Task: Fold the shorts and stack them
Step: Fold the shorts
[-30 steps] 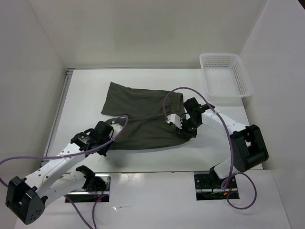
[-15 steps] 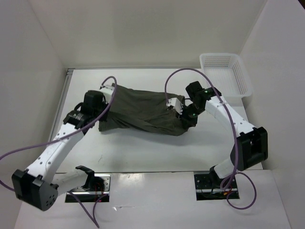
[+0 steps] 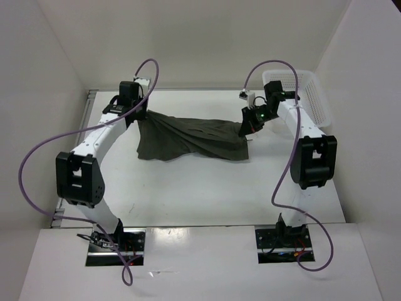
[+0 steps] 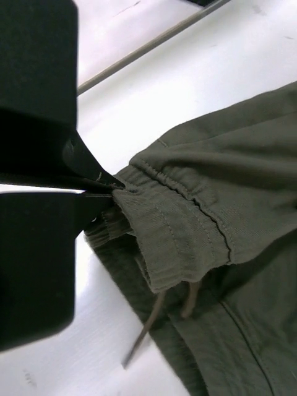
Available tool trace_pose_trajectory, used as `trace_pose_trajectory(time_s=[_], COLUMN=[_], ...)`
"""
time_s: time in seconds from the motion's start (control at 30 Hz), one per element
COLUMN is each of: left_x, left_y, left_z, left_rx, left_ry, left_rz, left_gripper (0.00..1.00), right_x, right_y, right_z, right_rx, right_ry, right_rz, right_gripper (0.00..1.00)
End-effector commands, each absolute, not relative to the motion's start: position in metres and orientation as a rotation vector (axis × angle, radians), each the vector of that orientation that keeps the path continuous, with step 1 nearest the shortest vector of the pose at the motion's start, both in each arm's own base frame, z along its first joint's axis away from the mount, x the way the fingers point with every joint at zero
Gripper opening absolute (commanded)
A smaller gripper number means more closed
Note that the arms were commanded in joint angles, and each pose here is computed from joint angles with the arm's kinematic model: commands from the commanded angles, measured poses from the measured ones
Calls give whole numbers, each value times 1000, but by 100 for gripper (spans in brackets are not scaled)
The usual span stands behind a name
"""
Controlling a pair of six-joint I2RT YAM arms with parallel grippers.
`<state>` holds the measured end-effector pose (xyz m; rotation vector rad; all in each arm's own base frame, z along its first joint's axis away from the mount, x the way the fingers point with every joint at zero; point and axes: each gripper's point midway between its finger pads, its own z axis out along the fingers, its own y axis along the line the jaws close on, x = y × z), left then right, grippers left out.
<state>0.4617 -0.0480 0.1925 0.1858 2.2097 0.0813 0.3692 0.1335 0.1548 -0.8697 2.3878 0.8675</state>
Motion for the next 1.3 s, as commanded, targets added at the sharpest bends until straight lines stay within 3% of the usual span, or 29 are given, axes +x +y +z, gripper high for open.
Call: trace_pose_trajectory(time_s=[0.0,0.2,0.47,0.53,0.57,0.6,0.63,0.67,0.77,0.87,0.9,0.93,1.07,1.1,1.13,1.2,1.27], left_x=[500,533,548,556,563,568,573,572,582,559,542,510,429,403,398,394,408], left_y=[-40,-30,-28,-29,-30,-26,-27,-25,-23,-21,-31,-28,-40,-44,-47,-59,-58], left_z=[206,186,135,124,132,121,121,119,148,179,202,169,137,105,98,85,82], left_rx=[148,123,129,131,129,126,126,130,131,141,170,169,195,198,202,215,200], left_ry=[2131,2179,2290,2304,2287,2308,2310,2345,2342,2349,2325,2450,2591,2676,2688,2719,2693], left_rz=[93,121,152,153,152,148,148,132,79,-1,-71,-111,-225,-270,-302,-400,-462], left_gripper=[0,0,0,5,8,15,25,46,62,69,72,72,72,72,72,82,90], right_x=[414,461,526,542,554,564,575,581,595,584,568,549,475,453,442,429,424], right_y=[146,144,121,110,94,85,81,75,83,95,99,101,105,111,113,120,122], right_z=[169,164,163,157,158,153,166,175,214,259,239,252,175,140,129,106,85], right_rx=[-729,-507,-112,-14,90,136,145,145,98,-2,-24,-40,-208,-258,-353,-452,-539], right_ry=[2331,2338,2344,2339,2329,2319,2274,2247,2148,2069,2129,2126,2335,2419,2438,2478,2509], right_rz=[886,887,667,592,480,413,359,310,292,252,246,275,333,392,410,481,505], right_gripper=[0,0,0,2,26,44,54,66,72,72,68,67,65,68,71,79,81])
